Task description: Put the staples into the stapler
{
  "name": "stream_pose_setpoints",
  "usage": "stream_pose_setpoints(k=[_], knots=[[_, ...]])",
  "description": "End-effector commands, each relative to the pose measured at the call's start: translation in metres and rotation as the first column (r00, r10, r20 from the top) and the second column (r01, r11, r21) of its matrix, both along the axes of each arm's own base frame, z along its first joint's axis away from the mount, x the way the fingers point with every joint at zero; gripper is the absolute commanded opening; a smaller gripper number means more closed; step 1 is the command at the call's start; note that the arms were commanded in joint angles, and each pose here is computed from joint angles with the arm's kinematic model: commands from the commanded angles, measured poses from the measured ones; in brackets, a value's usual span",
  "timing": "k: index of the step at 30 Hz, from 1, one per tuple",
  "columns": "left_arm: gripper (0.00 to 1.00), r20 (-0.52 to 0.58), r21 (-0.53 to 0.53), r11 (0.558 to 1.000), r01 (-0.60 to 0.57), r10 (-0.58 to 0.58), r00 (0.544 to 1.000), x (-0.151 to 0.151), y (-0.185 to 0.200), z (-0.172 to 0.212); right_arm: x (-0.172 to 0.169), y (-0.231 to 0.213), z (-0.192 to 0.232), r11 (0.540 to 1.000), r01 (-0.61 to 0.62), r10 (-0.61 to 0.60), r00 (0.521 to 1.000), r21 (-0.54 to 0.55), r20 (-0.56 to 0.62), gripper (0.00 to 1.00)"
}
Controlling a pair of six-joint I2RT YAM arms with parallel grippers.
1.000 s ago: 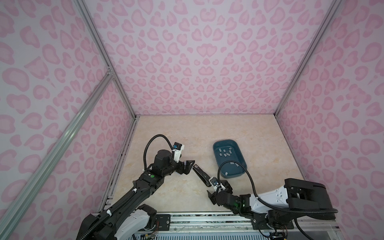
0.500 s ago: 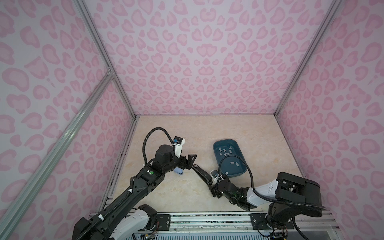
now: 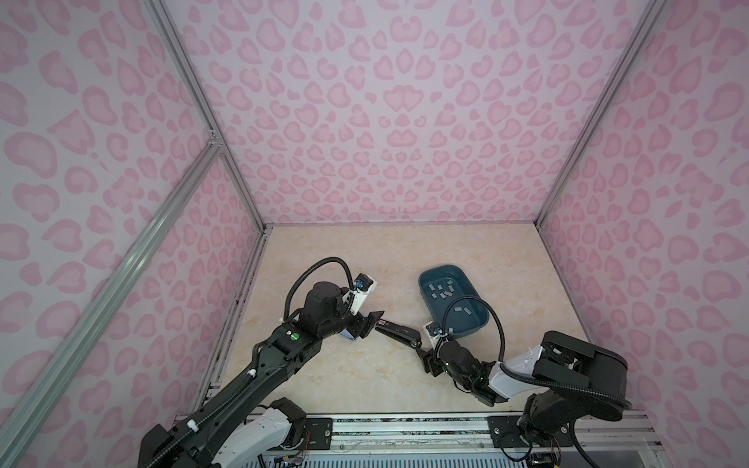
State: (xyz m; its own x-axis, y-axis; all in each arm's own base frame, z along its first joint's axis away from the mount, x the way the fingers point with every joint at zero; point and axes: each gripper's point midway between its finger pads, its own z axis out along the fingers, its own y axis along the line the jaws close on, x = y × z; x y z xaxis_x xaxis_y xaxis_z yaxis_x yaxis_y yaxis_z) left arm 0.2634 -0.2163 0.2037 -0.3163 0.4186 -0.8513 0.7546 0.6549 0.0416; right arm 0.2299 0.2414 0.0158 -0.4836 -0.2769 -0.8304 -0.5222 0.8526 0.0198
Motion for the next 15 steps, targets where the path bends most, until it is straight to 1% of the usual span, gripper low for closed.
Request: stream_pose_setpoints(k=[1,3,6,9,12,15], knots=[[0.74,0.042,0.108,0.972,0.210,-0.215,0.976,0.001,-0.033,-0.010,-0.010,0.004,0.000,0.999,-0.037,0.038,0.999,0.029,-0.031,0.72],[0.75,0.033,0.193,0.931,0.310,-0.322,0.946,-0.001,-0.050,-0.030,-0.016,0.002,0.002,0.999,-0.039,0.040,0.999,0.036,-0.030,0.72],[0.74,-0.036,0.283,0.873,0.397,-0.404,0.914,0.002,-0.064,-0.056,-0.019,-0.005,0.006,0.999,-0.014,0.016,0.999,0.039,-0.033,0.71],[0.74,-0.100,0.303,0.809,0.503,-0.498,0.861,-0.006,-0.073,-0.076,-0.024,-0.009,0.010,0.999,-0.003,0.004,0.999,0.035,-0.035,0.71],[0.74,-0.106,0.300,0.783,0.545,-0.541,0.834,-0.008,-0.079,-0.088,-0.027,-0.018,0.010,0.999,0.035,-0.035,0.999,-0.001,-0.029,0.71],[0.74,-0.134,0.293,0.759,0.581,-0.569,0.811,-0.008,-0.086,-0.100,-0.030,-0.026,0.010,0.999,0.054,-0.054,0.998,0.007,-0.037,0.73]])
